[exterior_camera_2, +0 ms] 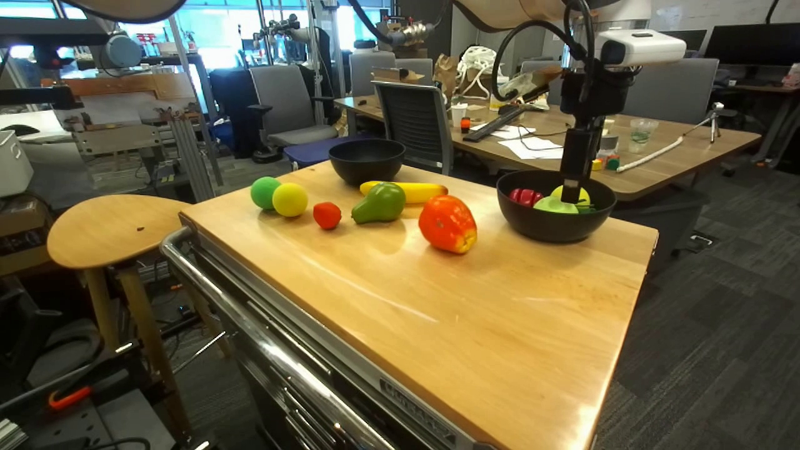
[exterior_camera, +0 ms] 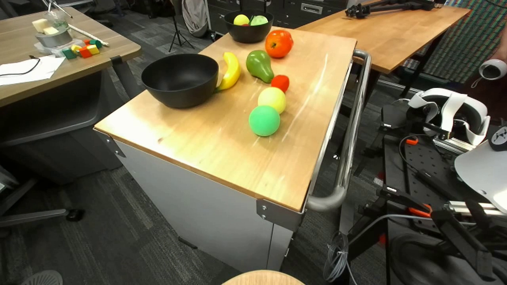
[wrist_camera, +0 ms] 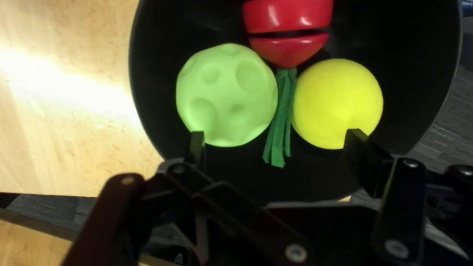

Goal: Pick the fruits in the bowls and put them on the table

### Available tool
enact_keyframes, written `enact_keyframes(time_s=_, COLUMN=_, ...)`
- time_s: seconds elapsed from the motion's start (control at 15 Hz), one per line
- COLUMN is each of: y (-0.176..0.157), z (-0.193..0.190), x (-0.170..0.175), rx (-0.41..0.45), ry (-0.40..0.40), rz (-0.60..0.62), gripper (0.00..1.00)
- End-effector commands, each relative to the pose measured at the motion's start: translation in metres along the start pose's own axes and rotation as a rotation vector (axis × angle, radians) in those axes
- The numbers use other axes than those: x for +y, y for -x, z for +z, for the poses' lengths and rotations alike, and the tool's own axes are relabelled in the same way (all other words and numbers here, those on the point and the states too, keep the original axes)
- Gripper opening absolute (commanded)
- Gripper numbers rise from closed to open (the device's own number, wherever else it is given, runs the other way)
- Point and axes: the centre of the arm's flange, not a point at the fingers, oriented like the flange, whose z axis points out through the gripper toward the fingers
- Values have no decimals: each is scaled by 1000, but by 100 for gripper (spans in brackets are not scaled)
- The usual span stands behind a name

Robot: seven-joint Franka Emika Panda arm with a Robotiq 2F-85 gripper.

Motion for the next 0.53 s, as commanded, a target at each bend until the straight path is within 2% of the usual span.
enact_keyframes(time_s=0.0, y=8, z=4, x=-4, rx=53, ry=19, rz=-17, gripper=92)
enact_keyframes(time_s=0.33, y=25, z=16, x=-1, rx=79, ry=36, rz=-51, gripper=87)
enact_keyframes(time_s=0.4, y=28, z=19, x=0, rx=83, ry=37, rz=-56, gripper=71)
enact_keyframes(time_s=0.47, y=30, z=20, x=1, rx=89, ry=41, rz=-61, gripper=63)
